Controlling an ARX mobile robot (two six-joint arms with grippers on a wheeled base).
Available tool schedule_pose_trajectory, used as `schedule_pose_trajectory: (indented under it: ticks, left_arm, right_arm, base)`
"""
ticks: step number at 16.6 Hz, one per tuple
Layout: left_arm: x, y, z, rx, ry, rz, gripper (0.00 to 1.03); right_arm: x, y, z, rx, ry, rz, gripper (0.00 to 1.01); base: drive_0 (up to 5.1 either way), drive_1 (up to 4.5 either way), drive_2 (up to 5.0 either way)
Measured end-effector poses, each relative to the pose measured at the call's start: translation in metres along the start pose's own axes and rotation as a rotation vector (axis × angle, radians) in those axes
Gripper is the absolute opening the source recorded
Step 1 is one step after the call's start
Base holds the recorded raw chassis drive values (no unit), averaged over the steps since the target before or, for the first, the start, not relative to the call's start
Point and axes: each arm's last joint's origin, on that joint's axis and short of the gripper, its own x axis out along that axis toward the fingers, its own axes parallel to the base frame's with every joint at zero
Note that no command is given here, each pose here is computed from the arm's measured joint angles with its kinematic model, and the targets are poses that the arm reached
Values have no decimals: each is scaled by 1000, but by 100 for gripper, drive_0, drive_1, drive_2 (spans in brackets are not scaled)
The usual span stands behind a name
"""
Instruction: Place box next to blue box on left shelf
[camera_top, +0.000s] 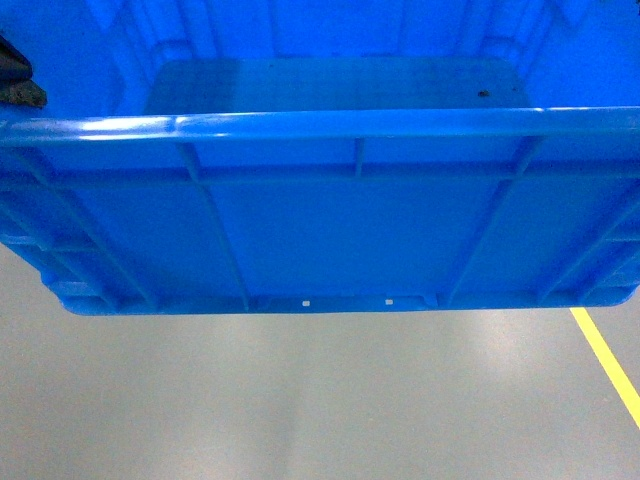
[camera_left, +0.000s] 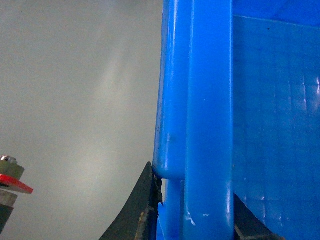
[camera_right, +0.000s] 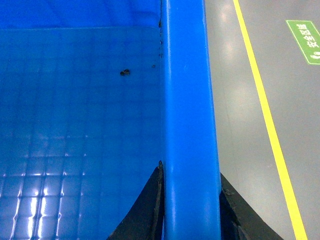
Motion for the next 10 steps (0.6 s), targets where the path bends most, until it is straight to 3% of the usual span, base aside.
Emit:
schedule_pose_trajectory:
  ticks: [1, 3, 10]
  left_arm:
    - [0, 0, 0, 0, 0, 0, 17]
    - [0, 0, 0, 0, 4, 1, 17]
    - [-2, -1, 1, -1, -2, -3, 17]
  right_arm:
    - [0, 0, 0, 0, 0, 0, 21]
    - [0, 0, 0, 0, 3, 0, 21]
    - [-1, 0, 1, 1, -4, -3, 20]
  base:
    - [-166, -166, -166]
    - [-148, 261, -557]
    - [8, 419, -403]
